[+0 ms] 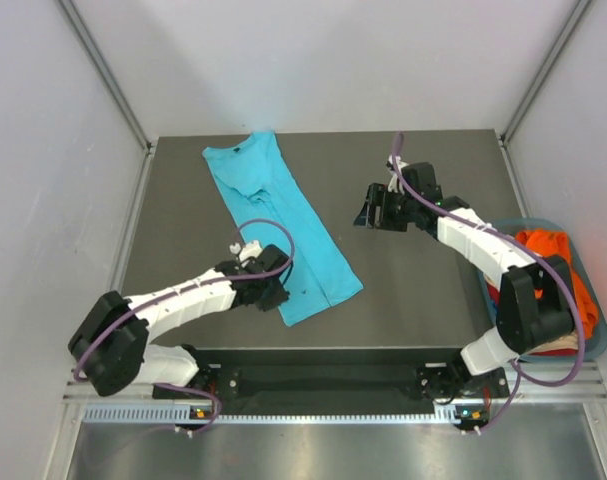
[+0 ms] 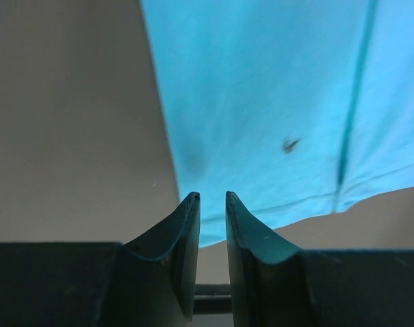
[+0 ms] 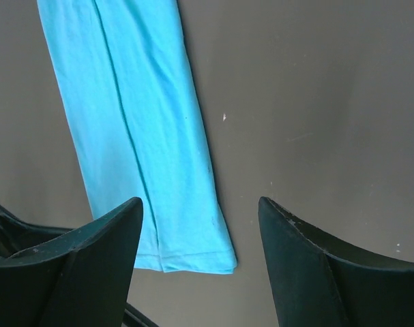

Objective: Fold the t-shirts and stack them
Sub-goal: Fold the tshirt

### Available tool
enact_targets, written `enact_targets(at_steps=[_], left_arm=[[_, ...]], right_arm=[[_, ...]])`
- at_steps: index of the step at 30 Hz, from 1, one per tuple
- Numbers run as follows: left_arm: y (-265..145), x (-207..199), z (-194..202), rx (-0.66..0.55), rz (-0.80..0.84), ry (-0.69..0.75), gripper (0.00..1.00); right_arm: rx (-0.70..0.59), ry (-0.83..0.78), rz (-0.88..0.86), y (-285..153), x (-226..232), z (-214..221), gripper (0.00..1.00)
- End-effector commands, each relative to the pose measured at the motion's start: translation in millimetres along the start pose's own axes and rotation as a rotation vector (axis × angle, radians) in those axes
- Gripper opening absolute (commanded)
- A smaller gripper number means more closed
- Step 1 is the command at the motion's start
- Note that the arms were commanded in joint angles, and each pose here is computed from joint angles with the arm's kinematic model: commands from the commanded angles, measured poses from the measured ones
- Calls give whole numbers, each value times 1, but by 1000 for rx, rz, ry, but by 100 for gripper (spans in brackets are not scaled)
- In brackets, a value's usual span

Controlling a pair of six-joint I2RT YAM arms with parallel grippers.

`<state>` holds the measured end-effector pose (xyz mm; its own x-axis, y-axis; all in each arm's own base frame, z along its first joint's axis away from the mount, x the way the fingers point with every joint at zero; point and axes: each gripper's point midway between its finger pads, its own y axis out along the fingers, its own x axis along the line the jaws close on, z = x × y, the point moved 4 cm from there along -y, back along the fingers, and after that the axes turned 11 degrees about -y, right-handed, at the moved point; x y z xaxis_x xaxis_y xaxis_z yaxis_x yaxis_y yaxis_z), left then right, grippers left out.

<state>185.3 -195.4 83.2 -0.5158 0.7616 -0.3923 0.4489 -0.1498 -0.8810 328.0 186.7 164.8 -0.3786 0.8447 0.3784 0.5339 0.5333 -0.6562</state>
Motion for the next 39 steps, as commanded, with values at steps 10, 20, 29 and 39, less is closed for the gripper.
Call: enact_targets(at_steps=[10,20,29,39], left_arm=[[16,17,48,-6,-141,-17,25],[11,16,64,-50,-218,51,22],[-7,15,59,-33,-127,29,29],[9,25,69,-2,-150,4,28]], right_arm=[[-56,-31,-20,-13,9,-8,69],[-52,-35,-17,-12,8,-8,69],[-59,-48,-14,-16,9,-11,70],[-61,-47,-27,-18,11,-12,70]])
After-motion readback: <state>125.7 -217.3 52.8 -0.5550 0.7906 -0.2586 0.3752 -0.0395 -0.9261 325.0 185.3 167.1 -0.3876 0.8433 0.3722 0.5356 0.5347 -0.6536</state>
